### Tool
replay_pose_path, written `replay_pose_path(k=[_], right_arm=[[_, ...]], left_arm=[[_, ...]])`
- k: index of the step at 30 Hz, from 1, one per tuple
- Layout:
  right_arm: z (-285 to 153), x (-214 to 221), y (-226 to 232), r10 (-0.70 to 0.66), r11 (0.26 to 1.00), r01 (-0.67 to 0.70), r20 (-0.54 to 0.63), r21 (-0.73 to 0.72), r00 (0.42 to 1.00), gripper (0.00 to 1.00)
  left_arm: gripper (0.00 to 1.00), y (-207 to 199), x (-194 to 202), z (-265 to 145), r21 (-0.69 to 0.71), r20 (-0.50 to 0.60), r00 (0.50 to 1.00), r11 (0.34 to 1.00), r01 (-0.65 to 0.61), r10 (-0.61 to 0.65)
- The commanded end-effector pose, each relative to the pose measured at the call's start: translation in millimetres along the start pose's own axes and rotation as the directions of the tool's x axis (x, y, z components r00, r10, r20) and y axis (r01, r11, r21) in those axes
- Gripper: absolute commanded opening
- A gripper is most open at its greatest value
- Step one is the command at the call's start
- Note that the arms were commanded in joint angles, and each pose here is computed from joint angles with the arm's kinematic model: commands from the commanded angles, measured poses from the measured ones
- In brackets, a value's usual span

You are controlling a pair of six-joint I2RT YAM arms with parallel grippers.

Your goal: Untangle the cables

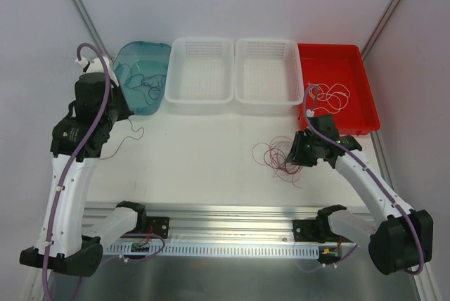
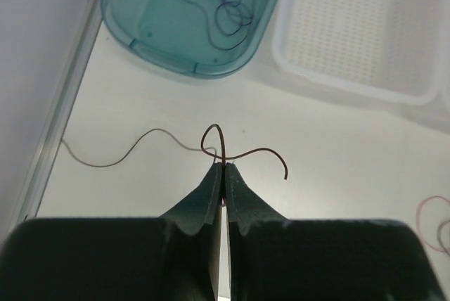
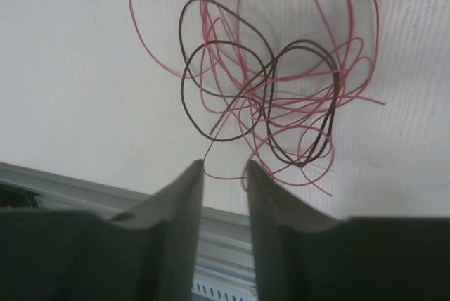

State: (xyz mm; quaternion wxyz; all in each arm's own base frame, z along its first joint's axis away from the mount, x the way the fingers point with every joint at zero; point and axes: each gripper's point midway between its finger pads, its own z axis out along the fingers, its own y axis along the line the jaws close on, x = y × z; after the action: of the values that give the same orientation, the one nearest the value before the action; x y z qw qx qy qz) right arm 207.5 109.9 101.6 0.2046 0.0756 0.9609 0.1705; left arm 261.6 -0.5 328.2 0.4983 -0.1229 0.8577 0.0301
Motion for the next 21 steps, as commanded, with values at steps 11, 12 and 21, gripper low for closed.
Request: replay_pose_path(k=[11,12,21], right_arm=[[-20,-23,28,-0.085,0.993,0.096,0.144,-0.071,0.986,0.86],[-20,-22,27,-0.085,0.993,0.096,0.147,-0.071,0.985,0.87],[-34,-22,29,-0.098,0.989,0.117,0.192,-0.088,0.977,0.89]], left_arm=[[0.00,-78,-132,-93,0.466,0.230,0.953,0.882,0.068,-0.195],[0.00,-80,-137,-97,0.478,0.237,0.950,0.876,0.067,-0.202],[0.00,-99,-187,-112,0.563,0.327,0.901,0.824,0.056,-0.285]])
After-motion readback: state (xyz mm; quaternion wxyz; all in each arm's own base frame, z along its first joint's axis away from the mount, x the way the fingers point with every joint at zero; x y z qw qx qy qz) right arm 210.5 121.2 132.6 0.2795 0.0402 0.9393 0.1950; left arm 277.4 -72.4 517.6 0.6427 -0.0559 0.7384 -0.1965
